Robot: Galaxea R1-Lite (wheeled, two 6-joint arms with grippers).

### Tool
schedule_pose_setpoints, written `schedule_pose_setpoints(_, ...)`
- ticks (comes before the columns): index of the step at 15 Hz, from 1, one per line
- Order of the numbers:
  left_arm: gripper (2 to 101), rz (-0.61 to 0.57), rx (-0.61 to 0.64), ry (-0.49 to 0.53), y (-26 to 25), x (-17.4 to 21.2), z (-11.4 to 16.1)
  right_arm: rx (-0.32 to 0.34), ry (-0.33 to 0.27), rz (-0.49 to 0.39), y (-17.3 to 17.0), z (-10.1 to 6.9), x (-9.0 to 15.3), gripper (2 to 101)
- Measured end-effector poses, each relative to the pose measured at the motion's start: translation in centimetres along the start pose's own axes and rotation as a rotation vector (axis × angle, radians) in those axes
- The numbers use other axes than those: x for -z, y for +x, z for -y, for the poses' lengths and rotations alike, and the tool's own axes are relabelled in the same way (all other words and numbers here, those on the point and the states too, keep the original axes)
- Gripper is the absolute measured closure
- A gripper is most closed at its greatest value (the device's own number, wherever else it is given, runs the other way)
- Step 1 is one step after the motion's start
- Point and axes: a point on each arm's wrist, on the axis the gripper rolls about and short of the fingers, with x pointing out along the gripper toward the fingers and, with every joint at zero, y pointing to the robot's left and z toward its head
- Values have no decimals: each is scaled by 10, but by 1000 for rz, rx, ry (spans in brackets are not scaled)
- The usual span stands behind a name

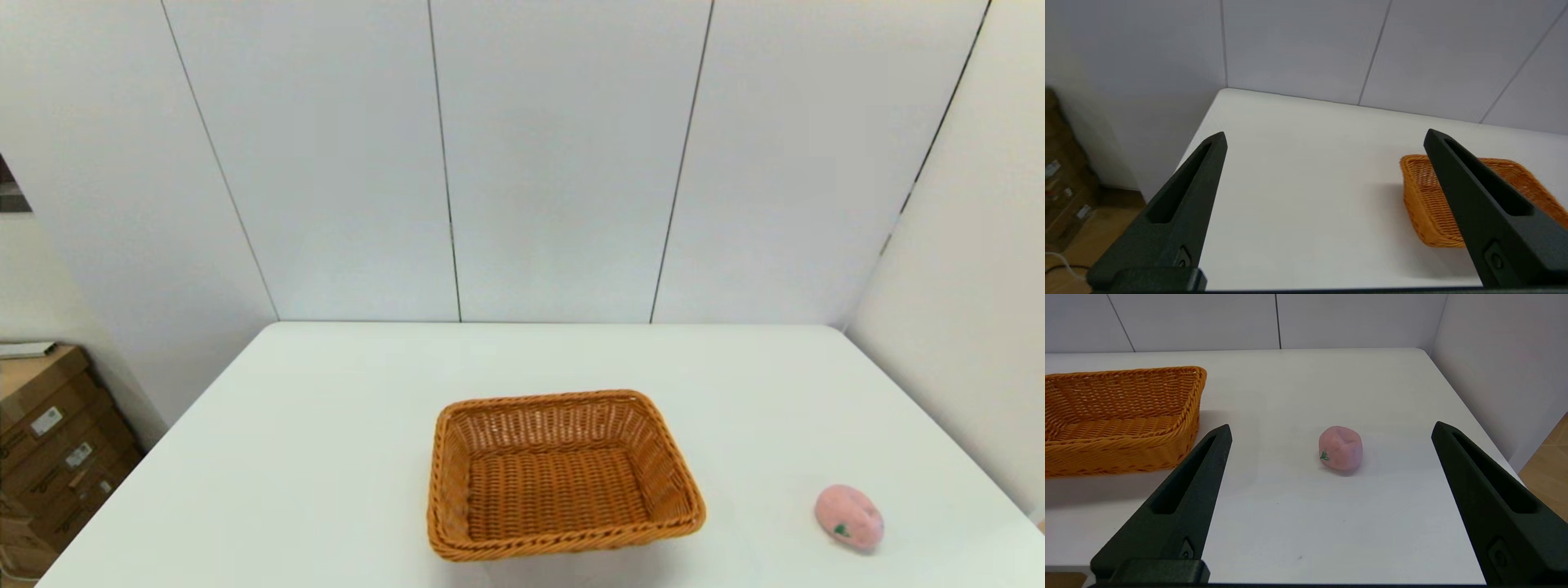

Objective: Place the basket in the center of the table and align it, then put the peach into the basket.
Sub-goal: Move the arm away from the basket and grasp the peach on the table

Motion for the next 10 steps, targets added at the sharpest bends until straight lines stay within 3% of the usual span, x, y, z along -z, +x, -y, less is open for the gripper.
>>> schedule_pose_setpoints(4,54,-23,-71,0,-4,37,-7,0,1,0,0,0,0,52)
schedule_pose_setpoints(10,54,-23,-138,37,-5,54,-8,0,1,0,0,0,0,52)
